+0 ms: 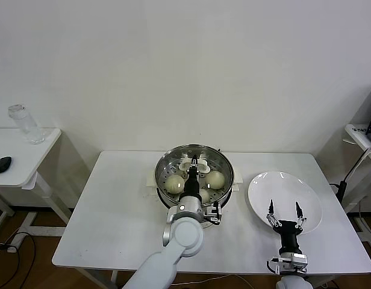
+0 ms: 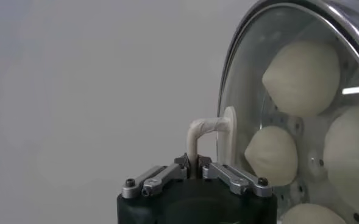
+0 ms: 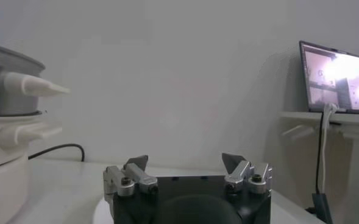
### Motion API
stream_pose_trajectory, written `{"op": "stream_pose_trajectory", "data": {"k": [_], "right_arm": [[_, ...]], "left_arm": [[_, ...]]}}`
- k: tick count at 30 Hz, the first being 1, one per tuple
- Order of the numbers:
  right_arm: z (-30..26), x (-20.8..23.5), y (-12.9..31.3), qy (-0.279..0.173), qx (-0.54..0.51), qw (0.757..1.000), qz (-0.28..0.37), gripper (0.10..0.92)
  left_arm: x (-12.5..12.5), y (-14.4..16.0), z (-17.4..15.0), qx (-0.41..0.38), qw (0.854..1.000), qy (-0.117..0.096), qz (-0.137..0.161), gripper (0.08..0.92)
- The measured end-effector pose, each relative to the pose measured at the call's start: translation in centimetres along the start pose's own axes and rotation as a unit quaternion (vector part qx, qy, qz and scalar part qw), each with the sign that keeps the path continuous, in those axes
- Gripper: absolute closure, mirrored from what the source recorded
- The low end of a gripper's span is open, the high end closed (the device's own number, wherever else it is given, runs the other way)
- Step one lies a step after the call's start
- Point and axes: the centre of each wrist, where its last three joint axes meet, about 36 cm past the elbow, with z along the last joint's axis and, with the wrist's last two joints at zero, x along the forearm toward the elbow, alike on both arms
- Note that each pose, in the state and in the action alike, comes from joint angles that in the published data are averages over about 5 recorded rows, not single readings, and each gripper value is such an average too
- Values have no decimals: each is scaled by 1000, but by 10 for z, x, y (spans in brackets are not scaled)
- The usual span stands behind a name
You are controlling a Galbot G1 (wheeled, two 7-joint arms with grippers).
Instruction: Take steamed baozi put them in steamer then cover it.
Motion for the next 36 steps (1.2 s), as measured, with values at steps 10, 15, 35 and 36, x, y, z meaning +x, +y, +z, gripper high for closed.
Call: {"op": "stream_pose_trajectory", "data": {"k": [10,15,35,36], "right_arm": [[0,-1,1,-1,1,1000,-2,200],[-1,-1,2,-3,1,1000,-3,200],[-14,0,1,8,-13,1000,-8,200],[-16,0,1,11,-15,1000,-9,200]], "left_arm": [[5,3,4,5,1000,2,1,546],[13,7,7,14,1000,0,-2,400],[76,59,78,153,987,-42,-37,177],[77,59,86,168,984,-44,-40,177]]}}
